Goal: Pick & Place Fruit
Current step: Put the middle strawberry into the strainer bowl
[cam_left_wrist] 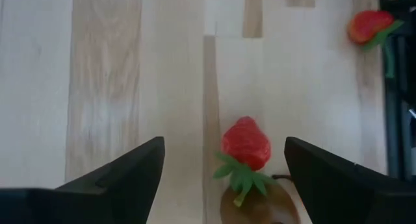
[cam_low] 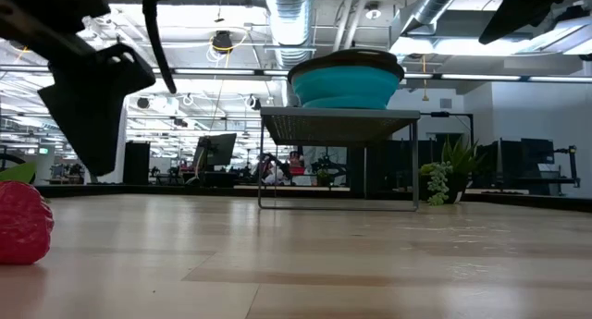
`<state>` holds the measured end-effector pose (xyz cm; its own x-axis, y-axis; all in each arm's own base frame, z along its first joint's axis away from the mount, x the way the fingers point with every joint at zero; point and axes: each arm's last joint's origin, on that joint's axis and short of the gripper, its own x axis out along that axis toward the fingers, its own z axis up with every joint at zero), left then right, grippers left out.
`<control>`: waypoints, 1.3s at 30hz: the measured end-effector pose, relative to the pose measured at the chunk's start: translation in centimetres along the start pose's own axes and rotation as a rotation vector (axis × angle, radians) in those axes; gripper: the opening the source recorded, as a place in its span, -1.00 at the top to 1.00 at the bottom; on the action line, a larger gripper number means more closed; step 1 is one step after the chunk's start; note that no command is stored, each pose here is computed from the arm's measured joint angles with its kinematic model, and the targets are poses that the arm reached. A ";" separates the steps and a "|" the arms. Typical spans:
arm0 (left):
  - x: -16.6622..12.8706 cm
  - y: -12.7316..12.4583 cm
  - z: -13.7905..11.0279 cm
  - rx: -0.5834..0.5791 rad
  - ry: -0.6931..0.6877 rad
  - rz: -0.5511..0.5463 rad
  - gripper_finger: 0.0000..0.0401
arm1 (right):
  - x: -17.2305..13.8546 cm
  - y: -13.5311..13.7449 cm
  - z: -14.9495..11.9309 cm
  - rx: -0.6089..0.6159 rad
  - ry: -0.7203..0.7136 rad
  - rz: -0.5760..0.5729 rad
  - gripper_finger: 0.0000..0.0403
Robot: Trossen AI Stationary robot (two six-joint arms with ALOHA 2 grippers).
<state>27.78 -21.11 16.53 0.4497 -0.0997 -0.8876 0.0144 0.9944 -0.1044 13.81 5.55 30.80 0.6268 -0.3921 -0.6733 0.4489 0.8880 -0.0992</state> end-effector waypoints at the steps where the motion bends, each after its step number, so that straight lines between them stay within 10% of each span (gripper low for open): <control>1: 0.1 0.1 -0.1 0.001 0.005 0.003 -0.55 | 0.0 0.0 0.0 0.000 0.000 0.000 1.00; 39: 0.3 -0.4 0.5 -0.022 -0.084 -0.063 -0.55 | 0.0 0.1 0.1 0.009 -0.007 0.006 1.00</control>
<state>28.32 -21.53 16.53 0.5215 -0.1581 -0.8384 0.0262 0.9852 -0.1695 13.90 5.60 30.85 0.6338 -0.3882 -0.6690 0.4506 0.8883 -0.0884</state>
